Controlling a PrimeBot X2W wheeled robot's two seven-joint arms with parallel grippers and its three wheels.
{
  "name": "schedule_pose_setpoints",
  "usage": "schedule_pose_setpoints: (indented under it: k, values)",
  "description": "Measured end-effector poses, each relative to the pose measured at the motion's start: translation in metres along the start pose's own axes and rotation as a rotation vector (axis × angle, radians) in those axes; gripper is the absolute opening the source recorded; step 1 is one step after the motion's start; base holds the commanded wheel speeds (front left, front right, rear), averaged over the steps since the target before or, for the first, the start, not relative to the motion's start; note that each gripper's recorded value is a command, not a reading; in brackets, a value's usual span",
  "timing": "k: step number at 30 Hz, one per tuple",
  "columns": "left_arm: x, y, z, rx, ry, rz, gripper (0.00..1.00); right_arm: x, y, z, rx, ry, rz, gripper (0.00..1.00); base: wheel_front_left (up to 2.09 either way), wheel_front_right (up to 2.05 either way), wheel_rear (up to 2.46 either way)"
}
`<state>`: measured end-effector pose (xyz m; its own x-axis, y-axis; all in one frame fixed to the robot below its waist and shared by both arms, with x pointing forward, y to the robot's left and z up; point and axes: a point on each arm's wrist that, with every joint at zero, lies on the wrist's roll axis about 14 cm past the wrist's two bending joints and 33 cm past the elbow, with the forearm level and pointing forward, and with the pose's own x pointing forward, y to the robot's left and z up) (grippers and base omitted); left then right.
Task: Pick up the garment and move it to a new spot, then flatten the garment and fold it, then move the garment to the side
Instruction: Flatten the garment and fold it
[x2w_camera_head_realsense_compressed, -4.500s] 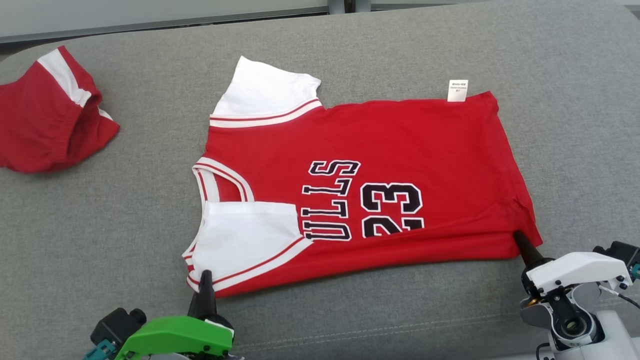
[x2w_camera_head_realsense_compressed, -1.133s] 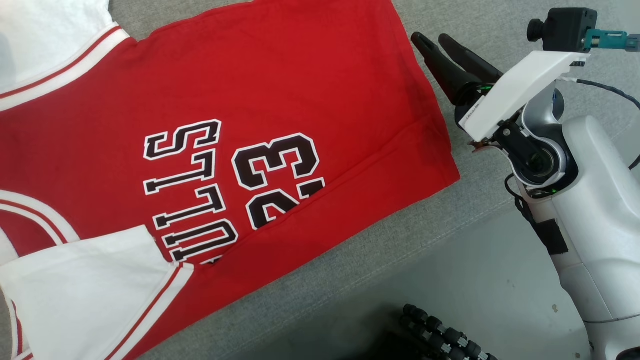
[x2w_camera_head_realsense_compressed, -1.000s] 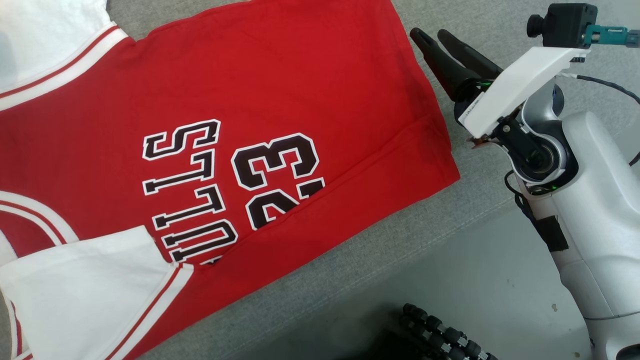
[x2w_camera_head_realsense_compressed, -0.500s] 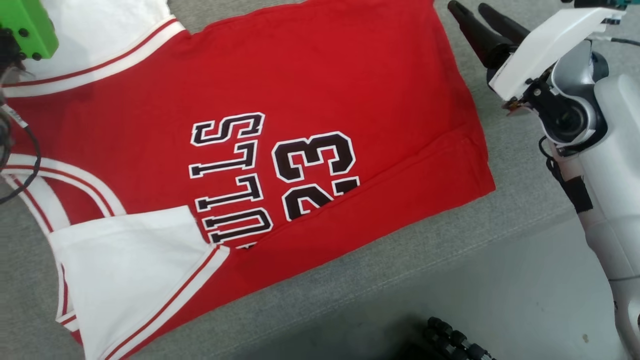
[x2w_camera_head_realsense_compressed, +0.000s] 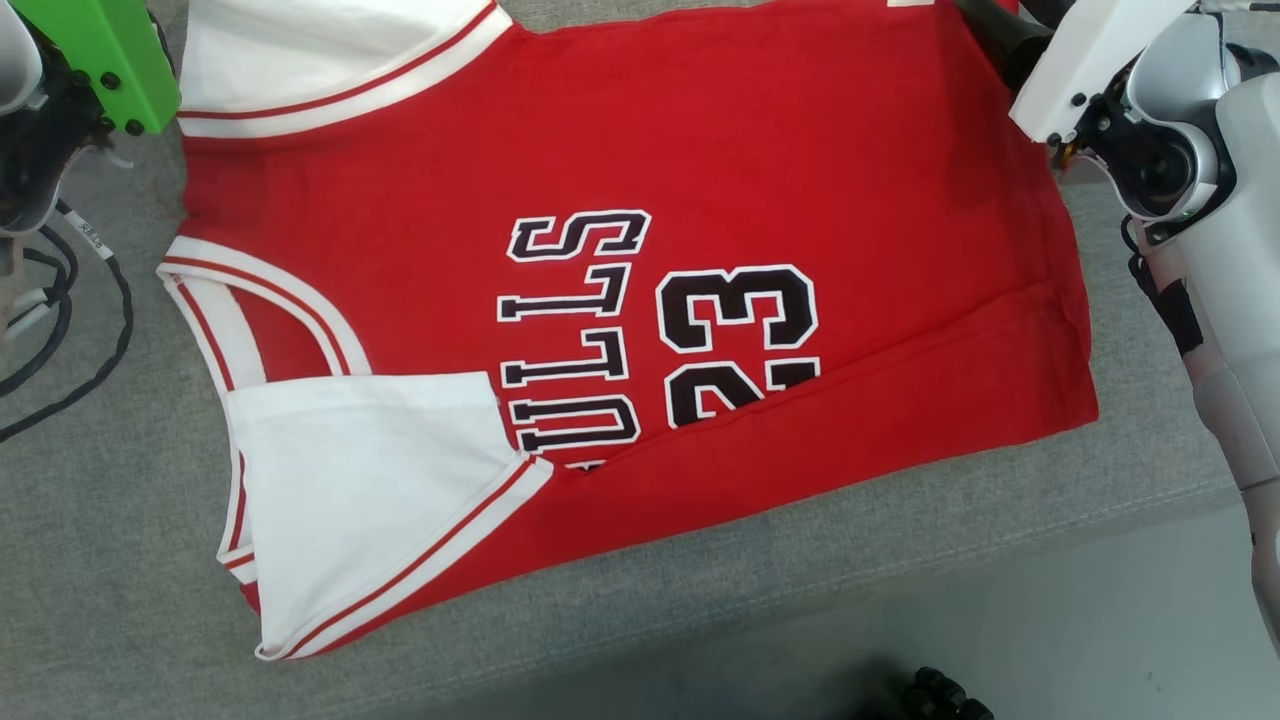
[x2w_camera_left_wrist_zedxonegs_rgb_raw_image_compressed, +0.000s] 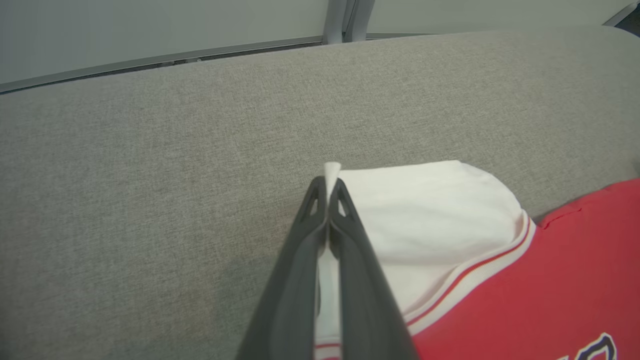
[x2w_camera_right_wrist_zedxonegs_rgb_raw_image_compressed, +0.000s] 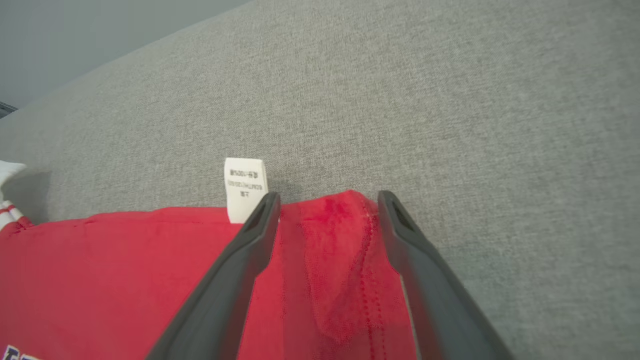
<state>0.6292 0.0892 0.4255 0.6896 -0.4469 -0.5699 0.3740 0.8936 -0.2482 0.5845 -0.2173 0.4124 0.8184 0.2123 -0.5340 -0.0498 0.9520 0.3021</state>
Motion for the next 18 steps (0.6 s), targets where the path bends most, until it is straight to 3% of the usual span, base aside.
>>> schedule_pose_setpoints:
  k: [7, 9, 12, 13, 15, 18]
  values:
    - [-0.003, 0.007, -0.007, -0.014, 0.006, 0.011, 0.00, 0.015, -0.002, -0.014, -0.039, 0.087, -0.023, 0.99, 0.00, 0.00, 0.00]
    - [-0.003, 0.007, -0.008, -0.015, 0.008, 0.011, 0.00, 0.016, -0.003, -0.014, -0.053, 0.095, -0.028, 0.47, 0.00, 0.00, 0.00]
    - [-0.003, 0.005, -0.007, -0.018, 0.000, 0.005, 0.00, 0.017, -0.003, -0.013, -0.057, 0.098, -0.031, 0.20, 0.00, 0.00, 0.00]
    - [-0.003, 0.004, -0.006, -0.020, -0.001, 0.003, 0.00, 0.016, -0.004, -0.013, -0.058, 0.099, -0.034, 0.06, 0.00, 0.00, 0.00]
    - [-0.005, 0.003, -0.004, -0.019, -0.006, 0.002, 0.00, 0.015, -0.005, -0.013, -0.059, 0.102, -0.042, 0.00, 0.00, 0.00, 0.00]
    - [-0.008, 0.002, 0.000, -0.019, -0.018, 0.000, 0.00, 0.012, -0.005, -0.008, -0.058, 0.093, -0.047, 0.00, 0.00, 0.00, 0.00]
